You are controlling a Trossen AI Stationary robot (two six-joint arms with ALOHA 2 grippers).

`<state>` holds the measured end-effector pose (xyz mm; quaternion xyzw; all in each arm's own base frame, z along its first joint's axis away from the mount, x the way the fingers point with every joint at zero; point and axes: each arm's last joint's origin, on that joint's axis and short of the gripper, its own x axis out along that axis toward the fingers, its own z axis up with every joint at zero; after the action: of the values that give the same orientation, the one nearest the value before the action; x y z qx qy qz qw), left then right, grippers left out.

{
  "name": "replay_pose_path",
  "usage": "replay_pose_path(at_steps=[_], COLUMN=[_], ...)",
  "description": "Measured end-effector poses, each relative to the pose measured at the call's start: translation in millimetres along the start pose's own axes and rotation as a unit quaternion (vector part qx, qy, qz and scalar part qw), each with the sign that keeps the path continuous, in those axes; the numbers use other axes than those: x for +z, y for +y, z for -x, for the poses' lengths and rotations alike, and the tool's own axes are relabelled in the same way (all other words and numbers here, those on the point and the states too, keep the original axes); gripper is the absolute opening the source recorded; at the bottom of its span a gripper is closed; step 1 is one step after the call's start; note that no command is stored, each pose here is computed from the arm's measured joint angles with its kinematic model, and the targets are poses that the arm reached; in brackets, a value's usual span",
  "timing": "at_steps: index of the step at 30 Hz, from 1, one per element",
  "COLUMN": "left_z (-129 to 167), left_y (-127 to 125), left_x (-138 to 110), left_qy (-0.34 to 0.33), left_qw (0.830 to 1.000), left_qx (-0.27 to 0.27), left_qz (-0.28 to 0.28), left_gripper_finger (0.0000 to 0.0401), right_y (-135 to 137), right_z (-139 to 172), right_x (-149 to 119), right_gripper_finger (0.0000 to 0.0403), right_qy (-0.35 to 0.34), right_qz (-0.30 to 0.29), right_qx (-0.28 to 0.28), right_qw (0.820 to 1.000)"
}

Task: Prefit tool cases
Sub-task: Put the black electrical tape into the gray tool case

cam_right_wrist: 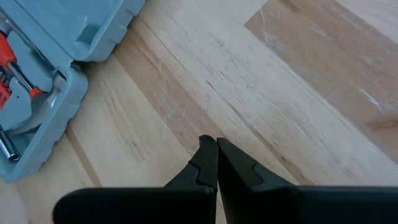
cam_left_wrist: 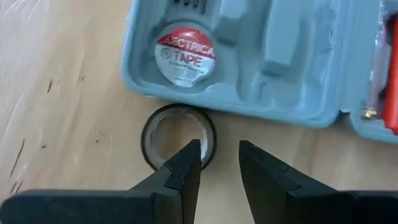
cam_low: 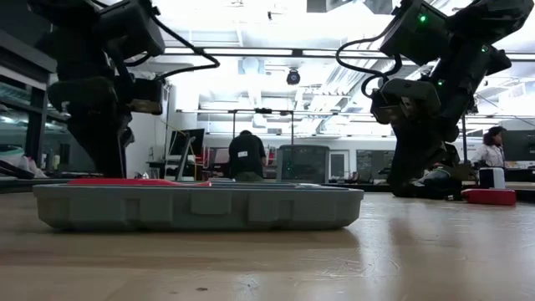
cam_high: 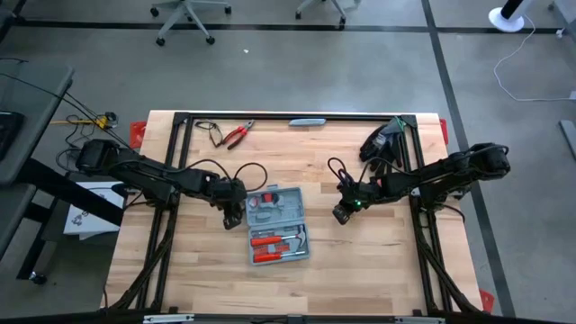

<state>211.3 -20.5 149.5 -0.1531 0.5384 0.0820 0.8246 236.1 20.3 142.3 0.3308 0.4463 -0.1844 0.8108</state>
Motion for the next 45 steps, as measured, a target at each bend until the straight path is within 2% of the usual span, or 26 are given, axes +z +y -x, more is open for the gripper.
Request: replay_pose_path(at_steps=[4,12,15,20,23,28,38,45], left_z=[-4.6,-20.1,-21.6,-21.4,-21.3,-12.8,12.4,16.5], left_y=[1.9,1.5,1.7,3.0,3.4,1.1,-15.0,-11.8], left_x=[-4.0,-2.8,-3.5,-6.0,-6.5,-1.7,38.5,51.3], left_qy=[0.022,0.038,0.042,0.054,0.056,0.048,-0.050,-0.081], left_qw=[0.999,0.998,0.998,0.997,0.994,0.994,0.993,0.991], left_qx=[0.025,0.033,0.035,0.042,0.045,0.039,0.010,0.007], left_qz=[-0.013,-0.025,-0.004,0.046,0.077,0.095,0.103,0.108], left_gripper_finger=[0.0103,0.0102,0.0083,0.0013,0.0012,0.0005,0.0001,0.0001], right_y=[-0.1,-0.5,-0.5,-0.5,-0.5,-0.5,-0.5,-0.5], right_z=[-0.1,0.0,-0.1,0.0,0.0,-0.1,-0.1,-0.1], right_x=[0.1,0.5,0.4,0.5,0.5,0.5,0.4,0.4], right_gripper_finger=[0.0000,0.0000,0.0000,0.0000,0.0000,0.0000,0.0000,0.0000], right_qy=[-0.003,-0.009,-0.009,-0.009,-0.009,-0.009,-0.009,-0.008], right_qz=[0.000,-0.001,-0.009,-0.013,-0.013,-0.013,-0.006,-0.004], right_qx=[-0.003,-0.008,-0.008,-0.008,-0.008,-0.008,-0.008,-0.008], right_qw=[1.000,1.000,1.000,1.000,1.000,1.000,1.000,1.000])
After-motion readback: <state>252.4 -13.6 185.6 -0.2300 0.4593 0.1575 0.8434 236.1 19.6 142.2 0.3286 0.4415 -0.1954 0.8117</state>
